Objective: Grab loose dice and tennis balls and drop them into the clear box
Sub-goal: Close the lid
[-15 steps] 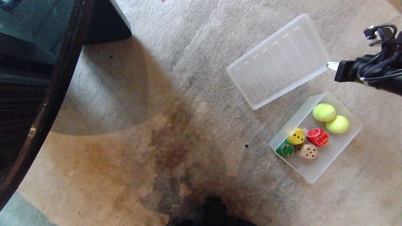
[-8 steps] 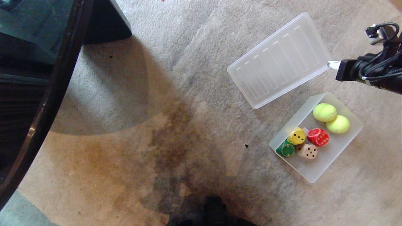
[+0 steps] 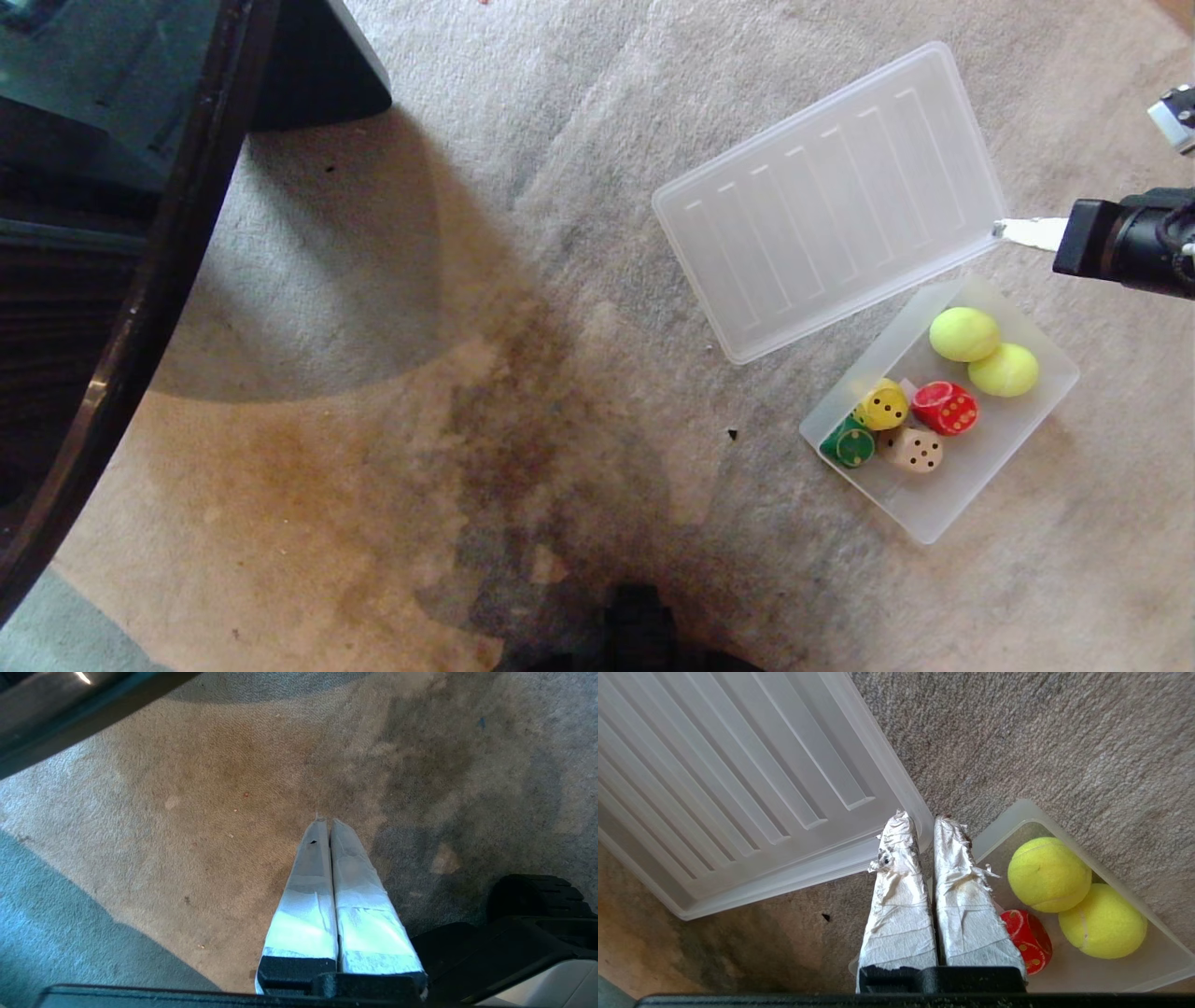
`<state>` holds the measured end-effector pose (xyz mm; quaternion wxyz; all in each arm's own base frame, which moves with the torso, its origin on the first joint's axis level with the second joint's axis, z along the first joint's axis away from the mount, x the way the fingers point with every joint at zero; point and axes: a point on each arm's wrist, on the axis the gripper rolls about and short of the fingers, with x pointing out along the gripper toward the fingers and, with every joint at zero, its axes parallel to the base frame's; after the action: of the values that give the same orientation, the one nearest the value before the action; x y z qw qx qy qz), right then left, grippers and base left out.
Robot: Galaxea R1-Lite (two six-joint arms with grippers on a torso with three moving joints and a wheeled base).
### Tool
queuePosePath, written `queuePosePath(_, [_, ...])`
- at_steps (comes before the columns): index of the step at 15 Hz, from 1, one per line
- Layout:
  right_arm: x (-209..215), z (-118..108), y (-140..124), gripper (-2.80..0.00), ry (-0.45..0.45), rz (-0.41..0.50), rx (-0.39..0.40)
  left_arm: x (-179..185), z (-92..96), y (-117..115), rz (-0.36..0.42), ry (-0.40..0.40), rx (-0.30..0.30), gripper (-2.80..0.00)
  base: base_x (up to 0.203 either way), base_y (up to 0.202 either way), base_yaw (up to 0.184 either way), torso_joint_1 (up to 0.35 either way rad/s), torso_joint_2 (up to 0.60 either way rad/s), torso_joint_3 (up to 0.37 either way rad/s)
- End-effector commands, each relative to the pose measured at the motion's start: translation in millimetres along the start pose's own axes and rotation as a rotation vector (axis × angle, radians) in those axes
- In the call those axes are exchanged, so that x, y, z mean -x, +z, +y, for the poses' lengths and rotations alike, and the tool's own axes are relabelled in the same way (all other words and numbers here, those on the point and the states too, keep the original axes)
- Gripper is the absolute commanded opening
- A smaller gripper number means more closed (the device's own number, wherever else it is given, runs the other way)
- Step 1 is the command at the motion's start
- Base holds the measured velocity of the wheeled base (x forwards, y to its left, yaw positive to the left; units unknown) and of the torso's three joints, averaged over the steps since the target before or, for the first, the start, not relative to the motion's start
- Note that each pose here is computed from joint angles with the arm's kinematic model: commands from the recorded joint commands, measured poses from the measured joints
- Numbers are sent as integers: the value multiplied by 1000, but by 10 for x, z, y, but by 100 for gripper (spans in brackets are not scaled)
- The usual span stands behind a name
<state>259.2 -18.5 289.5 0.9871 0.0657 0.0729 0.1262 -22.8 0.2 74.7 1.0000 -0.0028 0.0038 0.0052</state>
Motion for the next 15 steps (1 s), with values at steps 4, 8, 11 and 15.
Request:
queuePosePath(4, [321,72,-227,-280,34,130,-61,-1,0,-4,2,0,0,-280,0,0,0,0,0,0])
queuePosePath(8, [355,23,-389,-280,16,223,-58,-1,0,-4,2,0,0,-280,0,0,0,0,0,0])
queuePosePath(11, [355,23,-389,-280,16,223,-58,-1,0,-4,2,0,0,-280,0,0,0,0,0,0])
queuePosePath(15, [410,-183,-575,-280,-23,329,188,-1,0,-4,2,0,0,-280,0,0,0,0,0,0])
